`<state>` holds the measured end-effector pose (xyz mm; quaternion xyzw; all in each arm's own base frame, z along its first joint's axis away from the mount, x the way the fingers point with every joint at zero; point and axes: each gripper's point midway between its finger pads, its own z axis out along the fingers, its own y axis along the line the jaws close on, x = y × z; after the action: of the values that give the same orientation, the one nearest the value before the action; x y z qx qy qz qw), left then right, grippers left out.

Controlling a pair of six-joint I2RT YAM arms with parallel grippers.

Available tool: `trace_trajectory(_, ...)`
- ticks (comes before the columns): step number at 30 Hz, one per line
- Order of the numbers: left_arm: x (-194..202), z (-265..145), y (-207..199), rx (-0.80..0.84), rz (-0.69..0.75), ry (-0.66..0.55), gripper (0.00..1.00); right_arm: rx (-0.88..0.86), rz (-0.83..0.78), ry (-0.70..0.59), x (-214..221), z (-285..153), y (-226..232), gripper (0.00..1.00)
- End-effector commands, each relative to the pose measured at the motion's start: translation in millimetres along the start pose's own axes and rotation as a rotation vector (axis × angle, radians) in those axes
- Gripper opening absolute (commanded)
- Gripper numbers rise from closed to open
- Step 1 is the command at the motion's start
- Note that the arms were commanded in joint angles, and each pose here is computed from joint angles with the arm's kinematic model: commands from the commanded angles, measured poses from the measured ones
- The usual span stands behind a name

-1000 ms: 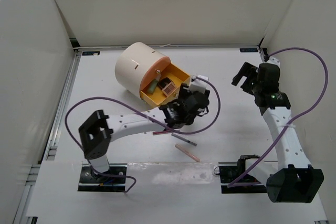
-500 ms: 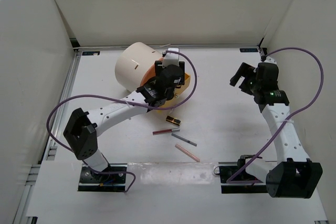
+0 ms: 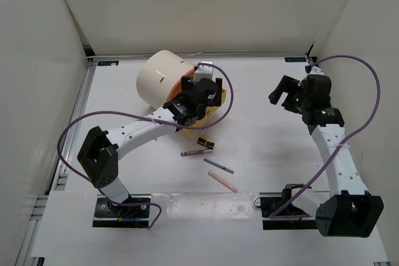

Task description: Organize the makeup

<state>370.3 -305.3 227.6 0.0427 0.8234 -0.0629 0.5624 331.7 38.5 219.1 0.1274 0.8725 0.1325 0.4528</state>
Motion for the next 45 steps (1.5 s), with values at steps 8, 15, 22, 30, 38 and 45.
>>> trace_trajectory(8,-116.4,-51.1,3.3,0.117,0.064,-0.146,0.98,-0.388,-0.292,-0.008,2.6,-40.7,69.7,0.99)
trace_trajectory(15,-182.2,-21.7,101.5,0.154,0.043,-0.125,0.98,-0.567,-0.642,0.186,81.5,-32.0,126.0,0.99)
trace_trajectory(22,-167.6,32.8,220.8,0.351,-0.053,0.009,0.98,-0.597,-0.749,0.322,128.6,-7.1,135.5,0.91)
trace_trajectory(30,-129.9,64.8,251.7,0.596,-0.021,0.080,0.98,-0.651,-0.770,0.325,137.7,12.6,156.4,0.89)
trace_trajectory(38,-95.4,91.4,247.2,0.685,-0.063,0.155,0.98,-0.724,-0.796,0.243,133.4,28.4,202.0,0.73)
trace_trajectory(45,-79.0,99.4,245.3,0.716,-0.087,0.178,0.98,-0.777,-0.740,0.178,119.4,53.5,243.5,0.58)
